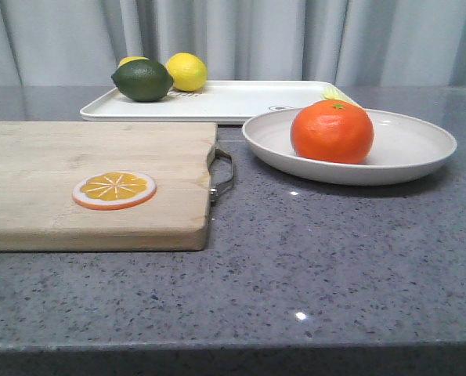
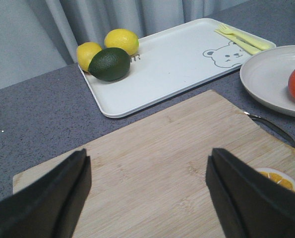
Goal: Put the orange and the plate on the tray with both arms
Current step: 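Move the right gripper down to the plate rim farthest from the board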
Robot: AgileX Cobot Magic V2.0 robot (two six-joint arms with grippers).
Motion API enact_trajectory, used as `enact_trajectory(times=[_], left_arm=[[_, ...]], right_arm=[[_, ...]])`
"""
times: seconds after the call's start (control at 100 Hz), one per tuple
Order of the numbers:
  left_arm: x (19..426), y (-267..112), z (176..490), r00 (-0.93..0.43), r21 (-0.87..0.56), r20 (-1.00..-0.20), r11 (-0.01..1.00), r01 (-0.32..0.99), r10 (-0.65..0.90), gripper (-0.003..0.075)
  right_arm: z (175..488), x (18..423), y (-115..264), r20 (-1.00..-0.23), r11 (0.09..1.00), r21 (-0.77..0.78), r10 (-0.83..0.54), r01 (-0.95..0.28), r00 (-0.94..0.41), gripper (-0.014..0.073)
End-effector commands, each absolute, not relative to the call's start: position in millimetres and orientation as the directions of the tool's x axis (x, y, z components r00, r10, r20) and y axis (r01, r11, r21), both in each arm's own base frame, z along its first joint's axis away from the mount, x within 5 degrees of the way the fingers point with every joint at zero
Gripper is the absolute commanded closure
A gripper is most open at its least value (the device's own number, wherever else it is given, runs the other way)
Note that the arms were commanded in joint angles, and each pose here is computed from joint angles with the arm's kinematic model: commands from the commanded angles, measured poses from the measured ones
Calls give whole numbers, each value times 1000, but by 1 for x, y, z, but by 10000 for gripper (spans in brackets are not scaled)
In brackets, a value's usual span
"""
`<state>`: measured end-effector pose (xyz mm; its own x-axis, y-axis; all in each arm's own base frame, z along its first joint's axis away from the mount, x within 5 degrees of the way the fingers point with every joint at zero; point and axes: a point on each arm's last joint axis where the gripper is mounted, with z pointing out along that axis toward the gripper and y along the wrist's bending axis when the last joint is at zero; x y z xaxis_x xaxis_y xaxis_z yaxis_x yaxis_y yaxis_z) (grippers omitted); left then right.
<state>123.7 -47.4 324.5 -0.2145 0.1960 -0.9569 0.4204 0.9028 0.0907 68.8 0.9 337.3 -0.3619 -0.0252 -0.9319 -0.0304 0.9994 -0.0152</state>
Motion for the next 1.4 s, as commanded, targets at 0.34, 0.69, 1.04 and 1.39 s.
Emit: enact_trajectory(times=[0.34,0.69,1.04,1.39], left_arm=[[125,-46,339,-141,89,-978,917,390,155,335],[125,-46,339,-141,89,-978,917,390,155,335],[125,-46,339,-141,89,-978,917,390,155,335],[125,-46,339,-141,89,-978,917,390,155,334]], right_arm=[[342,136,15,-926,985,156,121,-69,-357,109],[334,214,26,-864,965,253,193,-71,-464,109],[307,276,32,-778,957,290,221,-23,-588,109],[276,298,43,-700,948,320,235,-1,-675,109]])
